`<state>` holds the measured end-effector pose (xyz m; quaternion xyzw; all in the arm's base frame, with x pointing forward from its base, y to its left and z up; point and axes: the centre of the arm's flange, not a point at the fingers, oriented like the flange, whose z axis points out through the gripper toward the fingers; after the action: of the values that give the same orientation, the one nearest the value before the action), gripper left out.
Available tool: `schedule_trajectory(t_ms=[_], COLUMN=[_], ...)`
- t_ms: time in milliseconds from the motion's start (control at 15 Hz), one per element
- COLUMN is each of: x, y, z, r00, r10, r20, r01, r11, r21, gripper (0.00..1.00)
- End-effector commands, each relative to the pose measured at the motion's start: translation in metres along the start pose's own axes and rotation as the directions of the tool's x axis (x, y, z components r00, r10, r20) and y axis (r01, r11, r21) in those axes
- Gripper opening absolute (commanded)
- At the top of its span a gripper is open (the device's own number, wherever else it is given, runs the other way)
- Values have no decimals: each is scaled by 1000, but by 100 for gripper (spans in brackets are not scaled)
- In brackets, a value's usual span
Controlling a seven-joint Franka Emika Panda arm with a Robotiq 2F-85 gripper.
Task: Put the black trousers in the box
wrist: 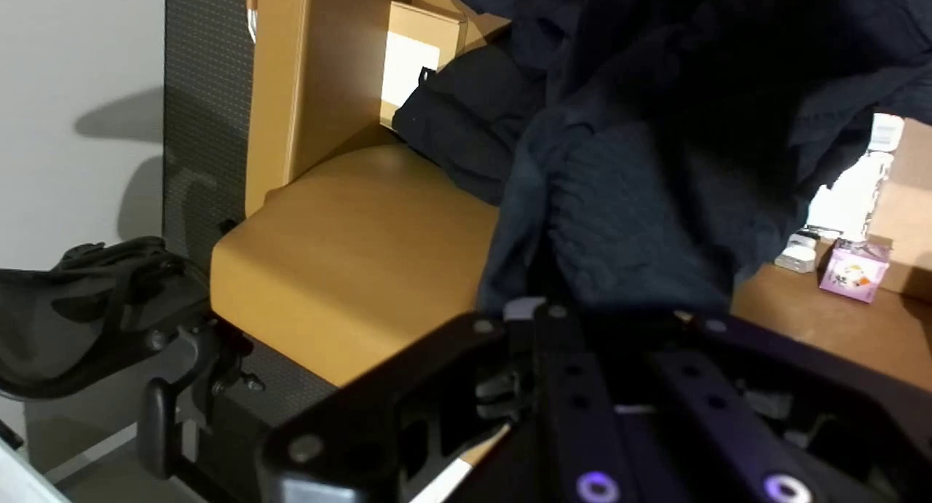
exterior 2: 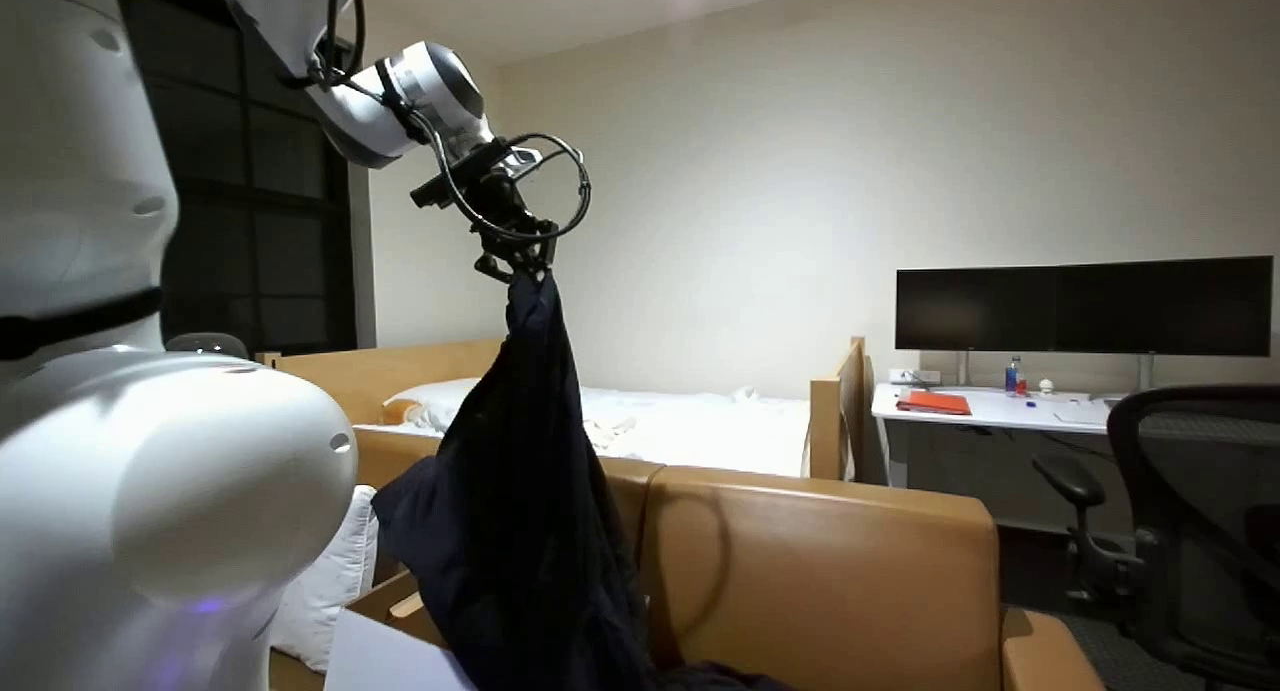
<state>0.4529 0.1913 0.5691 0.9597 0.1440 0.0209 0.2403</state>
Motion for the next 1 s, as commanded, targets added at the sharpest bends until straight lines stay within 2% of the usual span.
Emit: schedule_trajectory(t_ms=[0,333,667,800,933], x=[35,67,86,93,99], y=[-28,-110,-191,-204,-203], z=[34,81,152,179,202], r00=[996,974,931,919,924], r10=[-90,-224,-354,-379,-363], r20=[7,35,89,109,123], r01=[90,223,347,368,351], r11=[996,974,934,924,930], r21=[-9,41,85,105,108], gripper=[1,1,1,1,1])
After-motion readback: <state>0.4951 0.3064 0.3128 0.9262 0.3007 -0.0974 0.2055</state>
